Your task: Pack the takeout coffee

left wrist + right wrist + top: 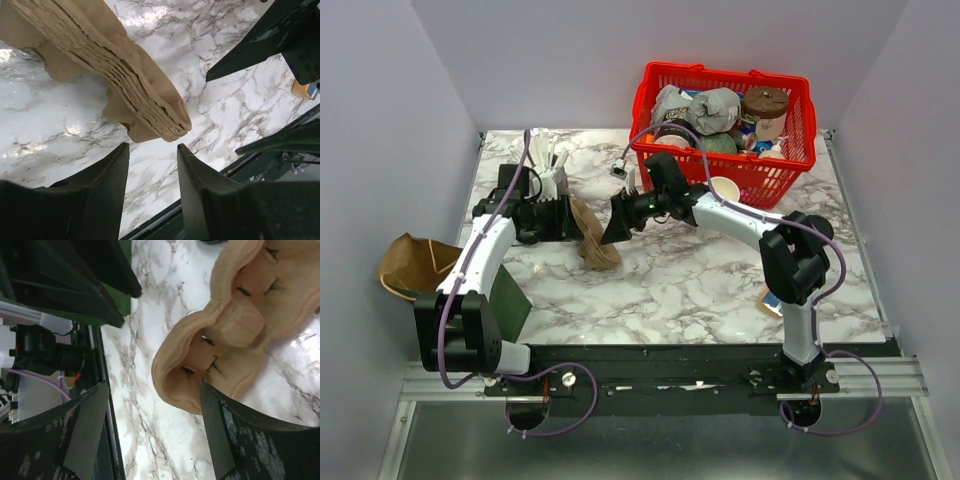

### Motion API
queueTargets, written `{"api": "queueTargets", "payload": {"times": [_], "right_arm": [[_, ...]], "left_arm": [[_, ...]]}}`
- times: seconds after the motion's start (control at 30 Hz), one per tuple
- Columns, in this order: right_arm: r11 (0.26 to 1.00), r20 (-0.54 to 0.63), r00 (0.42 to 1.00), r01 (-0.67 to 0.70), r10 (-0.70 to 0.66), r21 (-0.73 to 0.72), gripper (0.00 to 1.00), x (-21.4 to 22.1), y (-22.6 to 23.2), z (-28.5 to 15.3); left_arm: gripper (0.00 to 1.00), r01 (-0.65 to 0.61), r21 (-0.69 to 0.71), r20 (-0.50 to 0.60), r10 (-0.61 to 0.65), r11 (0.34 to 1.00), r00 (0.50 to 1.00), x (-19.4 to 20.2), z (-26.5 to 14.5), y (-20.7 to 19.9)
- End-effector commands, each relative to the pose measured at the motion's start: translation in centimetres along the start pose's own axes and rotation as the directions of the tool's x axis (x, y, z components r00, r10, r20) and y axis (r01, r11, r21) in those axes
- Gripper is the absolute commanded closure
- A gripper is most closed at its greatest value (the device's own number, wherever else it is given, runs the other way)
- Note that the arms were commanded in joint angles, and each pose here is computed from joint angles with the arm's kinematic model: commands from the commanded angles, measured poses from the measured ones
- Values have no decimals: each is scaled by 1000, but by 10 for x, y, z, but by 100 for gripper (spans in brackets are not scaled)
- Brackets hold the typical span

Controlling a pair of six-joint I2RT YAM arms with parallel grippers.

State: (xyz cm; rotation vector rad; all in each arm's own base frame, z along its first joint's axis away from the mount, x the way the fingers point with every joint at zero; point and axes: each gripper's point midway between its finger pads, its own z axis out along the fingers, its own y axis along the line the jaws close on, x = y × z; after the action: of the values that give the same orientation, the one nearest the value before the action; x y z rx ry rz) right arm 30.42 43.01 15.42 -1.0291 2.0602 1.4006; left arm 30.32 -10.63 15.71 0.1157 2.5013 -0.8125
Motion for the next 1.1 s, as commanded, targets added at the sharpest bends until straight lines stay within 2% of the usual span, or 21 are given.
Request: {"api": "queueTargets", "payload": {"times": [0.0, 0.47, 1.07], "right_arm": [[997, -32, 999, 6, -8, -77, 20, 9, 13, 12], [997, -45, 997, -63, 61, -39, 26, 11, -11, 42], [993, -65, 992, -113, 112, -22, 33, 23, -23, 51]], "left_arm": [[48, 41, 0, -8, -41, 999, 999, 4, 14, -1], [48, 75, -32, -32, -76, 997, 997, 4, 25, 10], [50, 94, -27, -43, -95, 995, 995, 5, 35, 15]]}}
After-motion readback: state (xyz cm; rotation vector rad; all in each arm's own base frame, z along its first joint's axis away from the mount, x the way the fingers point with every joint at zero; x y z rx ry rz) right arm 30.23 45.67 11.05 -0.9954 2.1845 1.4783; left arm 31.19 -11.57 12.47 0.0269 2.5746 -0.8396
